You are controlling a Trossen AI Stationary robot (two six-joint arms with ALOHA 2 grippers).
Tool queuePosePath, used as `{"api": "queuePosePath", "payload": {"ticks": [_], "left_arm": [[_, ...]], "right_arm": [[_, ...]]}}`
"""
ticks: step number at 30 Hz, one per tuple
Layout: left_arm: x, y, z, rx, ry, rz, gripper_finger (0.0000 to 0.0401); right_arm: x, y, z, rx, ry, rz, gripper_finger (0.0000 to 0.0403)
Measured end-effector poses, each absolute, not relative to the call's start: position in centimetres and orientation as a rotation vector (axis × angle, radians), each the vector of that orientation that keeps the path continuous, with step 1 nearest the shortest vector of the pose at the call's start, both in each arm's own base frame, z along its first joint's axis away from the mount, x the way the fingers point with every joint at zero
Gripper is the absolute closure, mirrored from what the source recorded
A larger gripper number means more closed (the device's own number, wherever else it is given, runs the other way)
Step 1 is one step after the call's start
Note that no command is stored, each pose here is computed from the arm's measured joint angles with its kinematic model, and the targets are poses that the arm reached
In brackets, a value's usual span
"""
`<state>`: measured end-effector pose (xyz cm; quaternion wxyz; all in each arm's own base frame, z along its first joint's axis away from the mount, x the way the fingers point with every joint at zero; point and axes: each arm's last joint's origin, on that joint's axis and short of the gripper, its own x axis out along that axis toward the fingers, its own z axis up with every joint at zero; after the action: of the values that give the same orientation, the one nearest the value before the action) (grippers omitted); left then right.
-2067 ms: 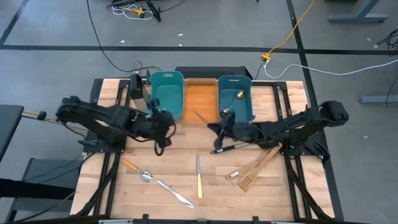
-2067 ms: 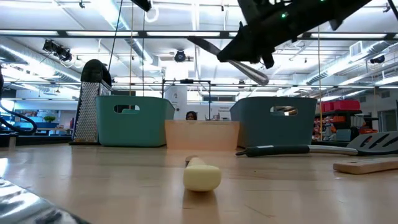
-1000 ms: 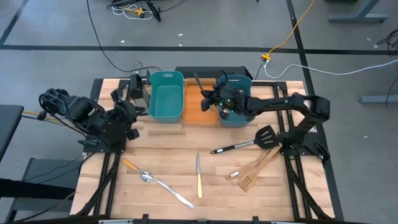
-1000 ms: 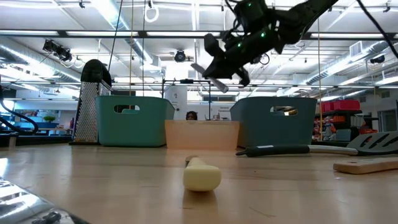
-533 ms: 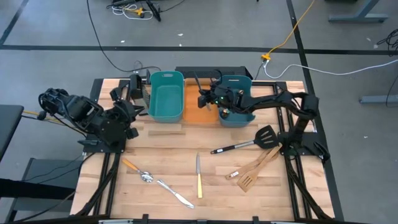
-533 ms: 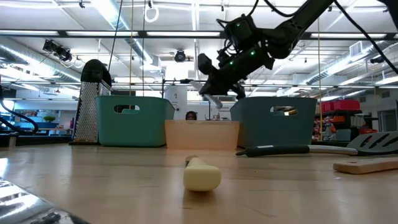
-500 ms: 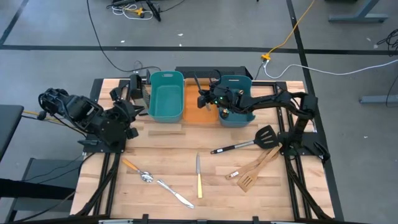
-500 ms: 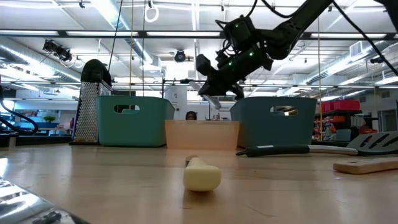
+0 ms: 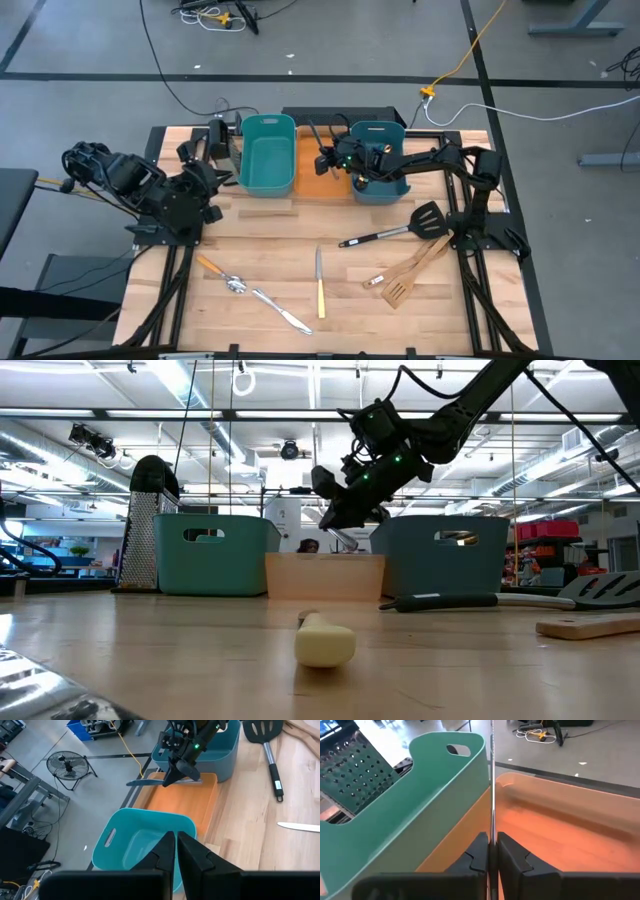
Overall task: Pick & Place Kitchen Items
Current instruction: Put the top silver knife into the orange bin, then put the silver knife into the orange bin
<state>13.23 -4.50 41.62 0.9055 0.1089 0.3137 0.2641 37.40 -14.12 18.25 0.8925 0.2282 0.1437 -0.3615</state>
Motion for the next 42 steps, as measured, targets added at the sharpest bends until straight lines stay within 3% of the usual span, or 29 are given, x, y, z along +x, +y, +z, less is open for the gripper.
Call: {"api": "queuePosePath", "payload": {"ticks": [6,10,18,27,34,42], "left_arm": [[13.2,-4.5,41.6,0.225,0.648,0.546,0.0376],[13.2,-4.5,41.6,0.224,0.648,0.546,0.0376],[13.2,-4.5,41.6,0.22,0.65,0.541,0.0376],[13.5,-4.9,41.5,0.19,0.689,0.448,0.0376],[15.0,-6.3,41.5,0.162,0.665,0.168,0.0376],[17.4,-9.4,37.7,0.18,0.621,-0.187,0.0376]], "right_arm": [[37.4,-14.2,18.2,0.464,0.301,-0.751,0.0311],[37.4,-14.2,18.2,0.462,0.301,-0.752,0.0291],[37.6,-14.2,18.6,0.422,0.276,-0.716,0.0305],[38.2,-13.1,20.6,0.37,0.217,-0.436,0.033],[37.9,-9.8,24.1,0.229,0.174,-0.328,0.0324],[36.3,-6.1,27.8,0.174,0.172,-0.239,0.0314]]}}
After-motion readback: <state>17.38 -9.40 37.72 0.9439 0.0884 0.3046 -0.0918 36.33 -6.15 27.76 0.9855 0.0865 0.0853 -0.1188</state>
